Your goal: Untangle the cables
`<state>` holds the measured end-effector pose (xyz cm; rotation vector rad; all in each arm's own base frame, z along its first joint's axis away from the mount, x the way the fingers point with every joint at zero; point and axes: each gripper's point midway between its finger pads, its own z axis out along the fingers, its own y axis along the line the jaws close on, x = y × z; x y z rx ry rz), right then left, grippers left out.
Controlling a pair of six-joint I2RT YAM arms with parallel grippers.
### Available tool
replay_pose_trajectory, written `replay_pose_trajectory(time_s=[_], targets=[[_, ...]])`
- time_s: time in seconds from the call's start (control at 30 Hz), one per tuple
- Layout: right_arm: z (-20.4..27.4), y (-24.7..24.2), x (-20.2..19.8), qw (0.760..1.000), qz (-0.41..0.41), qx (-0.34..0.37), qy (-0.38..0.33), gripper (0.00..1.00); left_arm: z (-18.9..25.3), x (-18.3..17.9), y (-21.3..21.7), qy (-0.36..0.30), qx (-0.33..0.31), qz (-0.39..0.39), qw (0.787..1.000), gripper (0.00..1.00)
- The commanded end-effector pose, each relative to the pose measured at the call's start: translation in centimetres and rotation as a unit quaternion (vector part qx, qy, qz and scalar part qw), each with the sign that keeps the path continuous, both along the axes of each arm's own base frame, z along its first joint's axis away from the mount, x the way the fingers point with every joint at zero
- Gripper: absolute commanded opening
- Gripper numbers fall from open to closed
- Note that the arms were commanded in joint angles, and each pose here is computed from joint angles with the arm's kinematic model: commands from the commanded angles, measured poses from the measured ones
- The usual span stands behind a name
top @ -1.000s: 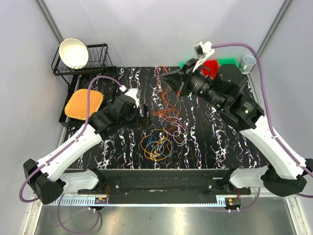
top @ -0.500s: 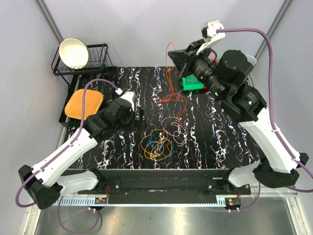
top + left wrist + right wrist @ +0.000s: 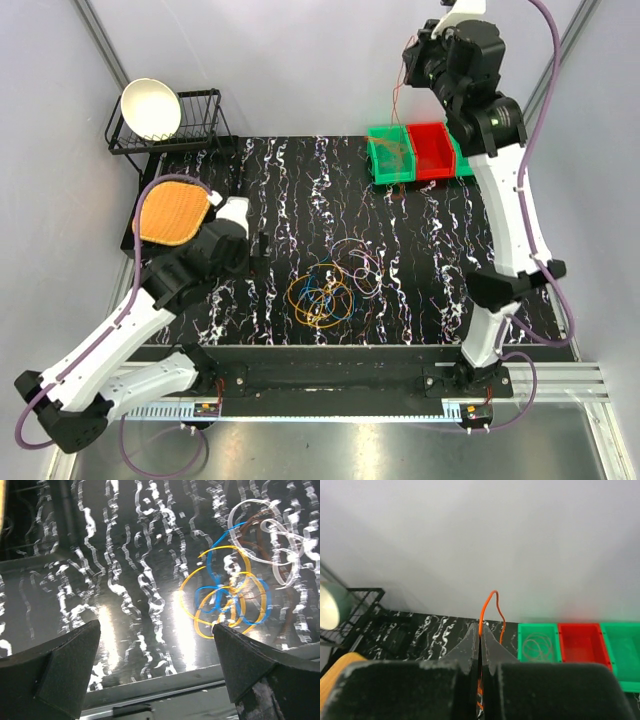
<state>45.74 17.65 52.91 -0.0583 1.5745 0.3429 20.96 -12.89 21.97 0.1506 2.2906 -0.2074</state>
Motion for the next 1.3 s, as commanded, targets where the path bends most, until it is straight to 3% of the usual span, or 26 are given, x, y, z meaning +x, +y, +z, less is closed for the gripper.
replay_pose_trajectory(time_s=[0.0, 0.4, 0.53, 0.8, 1.0, 1.27], targets=[[1.1, -2.6, 1.9, 0.999, -0.029, 0.004, -0.014, 0.00, -1.1, 0.8, 1.5, -0.033, 0.023, 0.025, 0.999, 0.99], [-2.9, -11.0, 11.9, 0.996, -0.064, 0.053, -0.018, 0.00, -1.2, 1.2, 1.3, -0.040, 0.031, 0.014, 0.999, 0.99], [-5.1, -12.7, 14.7, 0.995, -0.048, 0.088, -0.010, 0.00, -1.6, 1.4, 1.2, -0.035, 0.039, 0.012, 0.999, 0.99], [-9.8, -14.6, 20.0, 0.994, -0.048, 0.095, -0.019, 0.00, -3.0, 1.6, 1.0, -0.012, 0.063, 0.012, 0.998, 0.99], [-9.5, -16.6, 21.4, 0.988, -0.034, 0.142, -0.048, 0.00, -2.5, 1.6, 1.3, -0.023, 0.056, 0.018, 0.998, 0.99], [-5.2, -16.5, 20.0, 0.979, 0.005, 0.174, -0.103, 0.00, -2.1, 1.6, 1.7, -0.033, 0.056, 0.031, 0.997, 0.99]])
